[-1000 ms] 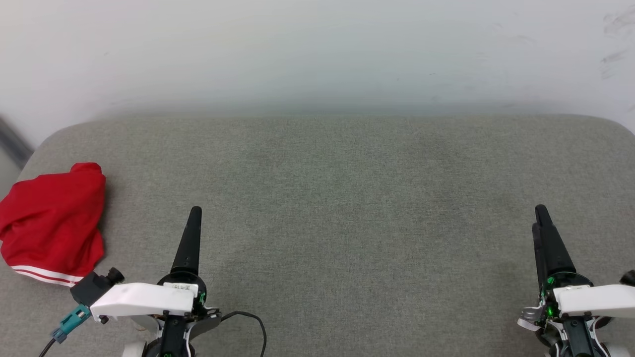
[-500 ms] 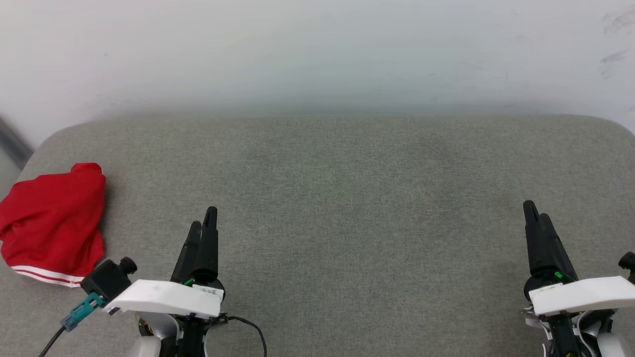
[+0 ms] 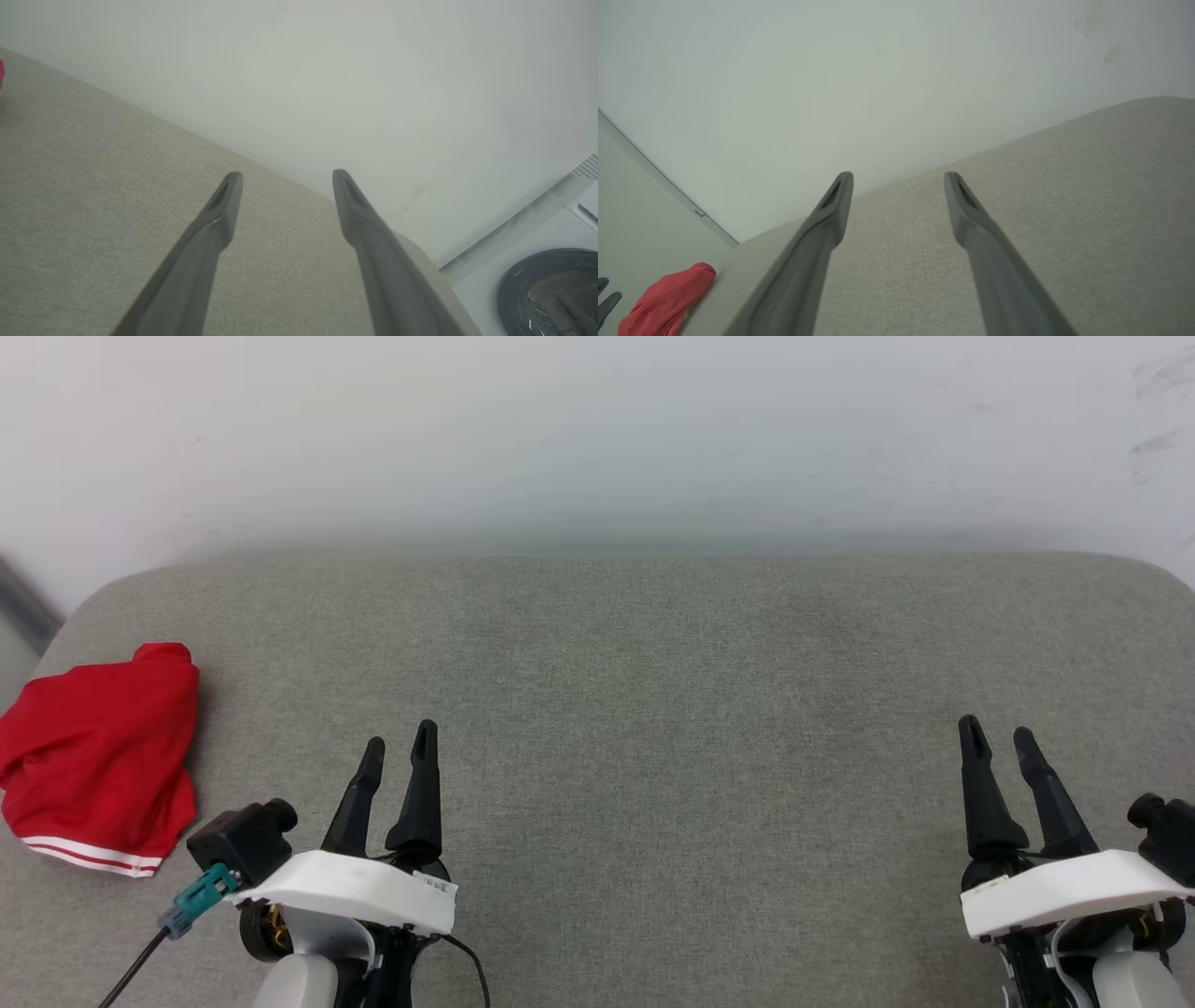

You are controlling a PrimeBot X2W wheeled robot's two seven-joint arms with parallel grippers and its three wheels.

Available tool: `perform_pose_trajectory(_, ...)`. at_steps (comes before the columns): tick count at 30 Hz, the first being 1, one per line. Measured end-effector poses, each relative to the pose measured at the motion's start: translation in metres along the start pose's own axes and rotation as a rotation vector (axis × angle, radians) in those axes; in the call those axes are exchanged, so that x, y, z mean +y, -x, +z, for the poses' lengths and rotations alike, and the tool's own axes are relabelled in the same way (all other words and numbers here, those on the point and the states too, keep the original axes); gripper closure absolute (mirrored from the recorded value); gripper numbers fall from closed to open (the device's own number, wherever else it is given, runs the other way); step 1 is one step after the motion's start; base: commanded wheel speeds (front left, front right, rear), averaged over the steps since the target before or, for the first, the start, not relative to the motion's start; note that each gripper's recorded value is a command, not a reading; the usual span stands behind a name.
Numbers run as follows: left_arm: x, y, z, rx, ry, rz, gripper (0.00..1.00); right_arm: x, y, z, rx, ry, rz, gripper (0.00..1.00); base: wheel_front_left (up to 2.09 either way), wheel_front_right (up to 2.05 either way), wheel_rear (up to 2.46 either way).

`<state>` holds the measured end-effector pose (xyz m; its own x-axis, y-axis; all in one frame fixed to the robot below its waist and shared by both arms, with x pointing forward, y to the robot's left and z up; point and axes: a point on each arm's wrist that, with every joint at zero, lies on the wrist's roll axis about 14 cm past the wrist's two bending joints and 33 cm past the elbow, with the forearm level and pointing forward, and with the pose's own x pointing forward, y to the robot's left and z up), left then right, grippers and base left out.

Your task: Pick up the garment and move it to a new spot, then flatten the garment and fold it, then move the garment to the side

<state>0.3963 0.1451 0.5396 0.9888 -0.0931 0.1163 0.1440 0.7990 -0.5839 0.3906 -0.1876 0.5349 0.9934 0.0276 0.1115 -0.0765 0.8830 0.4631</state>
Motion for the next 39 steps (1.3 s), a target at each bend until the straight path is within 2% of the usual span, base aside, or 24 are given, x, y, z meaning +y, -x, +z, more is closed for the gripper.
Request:
perform_pose_trajectory(21,-0.002,0.000,0.000,-0.018,-0.297,-0.003,0.00,0.009,-0.004,0.003,-0.016,0.274,0.038,0.00,0.00,0.00,0.00)
perform_pose_trajectory(30,-0.002,0.000,0.001,-0.029,-0.389,-0.003,0.00,0.011,-0.003,0.010,-0.028,0.353,0.041,0.00,0.00,0.00,0.00)
perform_pose_trajectory(39,0.001,0.000,0.000,-0.033,-0.471,0.004,0.00,0.006,-0.001,0.004,0.019,0.399,0.025,0.00,0.00,0.00,0.00)
